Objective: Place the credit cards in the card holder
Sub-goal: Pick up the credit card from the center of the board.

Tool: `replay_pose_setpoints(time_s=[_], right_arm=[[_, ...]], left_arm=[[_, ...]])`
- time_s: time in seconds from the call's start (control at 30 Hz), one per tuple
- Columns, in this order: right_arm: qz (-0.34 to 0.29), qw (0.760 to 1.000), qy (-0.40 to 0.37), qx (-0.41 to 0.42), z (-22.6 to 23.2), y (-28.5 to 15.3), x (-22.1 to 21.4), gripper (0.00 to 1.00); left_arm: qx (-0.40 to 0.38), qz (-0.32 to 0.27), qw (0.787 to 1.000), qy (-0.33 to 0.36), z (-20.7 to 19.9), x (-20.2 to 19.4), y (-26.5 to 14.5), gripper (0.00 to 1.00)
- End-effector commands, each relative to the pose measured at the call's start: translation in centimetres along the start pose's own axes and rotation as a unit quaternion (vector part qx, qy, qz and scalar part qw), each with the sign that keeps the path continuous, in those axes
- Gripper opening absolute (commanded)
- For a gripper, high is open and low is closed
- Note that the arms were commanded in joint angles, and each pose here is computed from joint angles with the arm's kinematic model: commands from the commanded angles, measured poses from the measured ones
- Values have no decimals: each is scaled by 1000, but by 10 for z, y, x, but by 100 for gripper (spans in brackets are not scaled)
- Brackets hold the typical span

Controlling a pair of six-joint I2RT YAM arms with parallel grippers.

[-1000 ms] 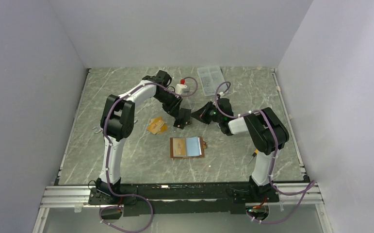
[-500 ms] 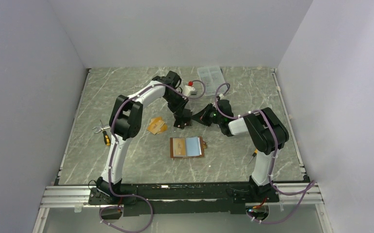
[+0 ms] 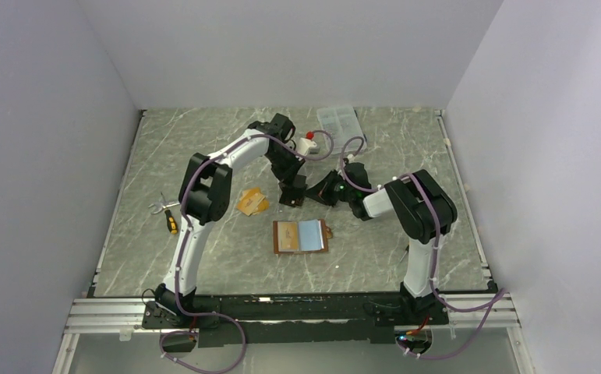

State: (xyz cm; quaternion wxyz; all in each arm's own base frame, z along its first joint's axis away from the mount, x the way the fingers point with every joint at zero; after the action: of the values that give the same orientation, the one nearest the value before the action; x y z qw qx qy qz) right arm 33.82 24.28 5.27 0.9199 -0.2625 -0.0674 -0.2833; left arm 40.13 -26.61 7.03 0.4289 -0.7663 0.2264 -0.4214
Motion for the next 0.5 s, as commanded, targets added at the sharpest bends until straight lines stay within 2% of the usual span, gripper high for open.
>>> replay_pose_setpoints(time_s=[0.0, 0.47], right_arm=[[-7, 999, -21, 43, 20, 6, 8, 5], [-1, 998, -18, 62, 24, 14, 3, 22]], left_arm=[[-8, 37, 999, 7, 1, -13, 20, 10], [-42, 40, 998, 12, -5, -13, 22, 4]])
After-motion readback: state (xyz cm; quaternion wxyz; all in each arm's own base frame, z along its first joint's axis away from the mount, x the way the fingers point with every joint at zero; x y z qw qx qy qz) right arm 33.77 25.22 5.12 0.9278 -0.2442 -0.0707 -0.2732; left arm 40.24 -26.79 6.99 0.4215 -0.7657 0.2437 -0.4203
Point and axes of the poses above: each gripper's point midway between its finger pads, its own y axis out along the fingers, its own z axis along the line the jaws close on, x = y × z, the point moved 5 cm from there along -y, back along the fingers, and after that the axes turned 4 degrees about -y, right-handed, at the moved point
